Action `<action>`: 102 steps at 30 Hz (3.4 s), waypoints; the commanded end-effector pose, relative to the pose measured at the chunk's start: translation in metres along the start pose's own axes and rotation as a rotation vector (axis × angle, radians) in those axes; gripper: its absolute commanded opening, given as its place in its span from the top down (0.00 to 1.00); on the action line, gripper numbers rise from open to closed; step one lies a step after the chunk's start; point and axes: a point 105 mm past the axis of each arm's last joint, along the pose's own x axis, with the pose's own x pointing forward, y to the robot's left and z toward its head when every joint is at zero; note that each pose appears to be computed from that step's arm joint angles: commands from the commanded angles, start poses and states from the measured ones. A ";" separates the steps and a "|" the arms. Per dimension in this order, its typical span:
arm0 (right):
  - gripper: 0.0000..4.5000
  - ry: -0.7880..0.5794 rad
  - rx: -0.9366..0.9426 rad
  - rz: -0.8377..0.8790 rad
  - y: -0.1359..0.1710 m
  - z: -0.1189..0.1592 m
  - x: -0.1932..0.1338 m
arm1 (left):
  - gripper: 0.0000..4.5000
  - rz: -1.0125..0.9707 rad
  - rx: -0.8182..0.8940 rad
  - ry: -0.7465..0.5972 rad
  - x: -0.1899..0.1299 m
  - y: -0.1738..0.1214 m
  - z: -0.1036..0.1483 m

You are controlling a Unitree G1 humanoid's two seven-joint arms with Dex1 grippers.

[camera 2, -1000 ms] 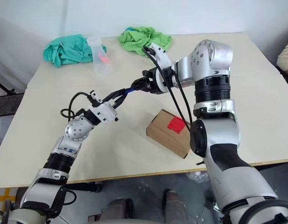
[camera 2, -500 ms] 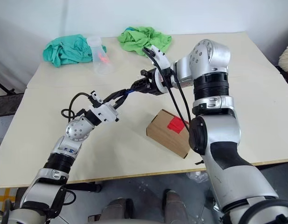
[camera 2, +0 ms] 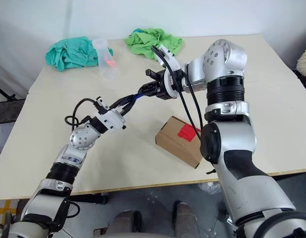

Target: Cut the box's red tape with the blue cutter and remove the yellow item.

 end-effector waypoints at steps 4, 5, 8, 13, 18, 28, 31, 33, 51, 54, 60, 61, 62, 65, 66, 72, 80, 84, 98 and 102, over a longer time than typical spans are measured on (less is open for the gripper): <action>0.97 -0.075 -0.135 -0.007 0.003 0.009 -0.018 | 0.39 0.039 -0.209 0.091 -0.004 0.021 -0.010; 0.97 -0.083 -0.150 -0.012 0.002 0.009 -0.020 | 0.32 0.028 -0.266 0.102 -0.006 0.024 -0.012; 0.97 -0.117 -0.186 -0.021 0.000 0.013 -0.028 | 0.12 -0.010 -0.394 0.147 -0.016 0.032 -0.016; 0.97 -0.179 -0.295 -0.035 -0.002 0.018 -0.045 | 0.00 -0.057 -0.644 0.194 -0.037 0.044 -0.016; 0.97 -0.204 -0.400 -0.048 -0.006 0.013 -0.063 | 0.00 -0.173 -0.854 0.215 -0.054 0.038 -0.005; 0.97 -0.299 -0.720 -0.028 0.009 -0.003 -0.107 | 0.00 -0.499 -0.982 0.126 -0.024 -0.012 0.054; 0.97 -0.315 -0.840 -0.035 0.010 -0.016 -0.125 | 0.00 -0.612 -0.978 0.110 -0.018 -0.035 0.069; 0.97 -0.323 -0.904 -0.051 0.010 -0.023 -0.135 | 0.00 -0.646 -0.981 0.100 -0.014 -0.045 0.074; 0.97 -0.327 -0.928 -0.245 -0.011 -0.075 -0.192 | 0.00 -0.746 -0.893 -0.016 0.025 -0.089 0.105; 0.97 -0.342 -0.919 -0.263 -0.011 -0.077 -0.194 | 0.00 -0.720 -0.875 -0.030 0.032 -0.092 0.109; 0.97 -0.328 -0.896 -0.315 -0.016 -0.082 -0.198 | 0.30 -0.696 -0.869 -0.012 0.038 -0.096 0.111; 0.97 -0.326 -0.895 -0.320 -0.017 -0.083 -0.199 | 0.38 -0.695 -0.870 0.013 0.039 -0.097 0.108; 0.97 -0.325 -0.894 -0.323 -0.017 -0.084 -0.200 | 0.43 -0.695 -0.869 0.032 0.039 -0.097 0.107; 0.97 -0.318 -0.889 -0.332 -0.018 -0.086 -0.201 | 0.65 -0.693 -0.858 0.093 0.039 -0.099 0.102; 0.97 -0.306 -0.884 -0.345 -0.020 -0.088 -0.201 | 0.70 -0.696 -0.851 0.120 0.038 -0.099 0.100; 0.97 -0.232 -0.855 -0.349 -0.032 -0.096 -0.192 | 1.00 -0.759 -0.798 0.217 0.037 -0.111 0.094; 0.97 -0.214 -0.849 -0.347 -0.046 -0.090 -0.179 | 1.00 -0.797 -0.784 0.263 0.040 -0.119 0.091; 0.97 -0.208 -0.829 -0.361 -0.056 -0.088 -0.174 | 1.00 -0.812 -0.770 0.265 0.040 -0.121 0.091; 0.97 -0.235 -0.828 -0.312 -0.056 -0.085 -0.168 | 1.00 -0.817 -0.758 0.274 0.040 -0.121 0.088; 0.97 -0.238 -0.821 -0.314 -0.056 -0.085 -0.168 | 1.00 -0.820 -0.756 0.275 0.040 -0.122 0.088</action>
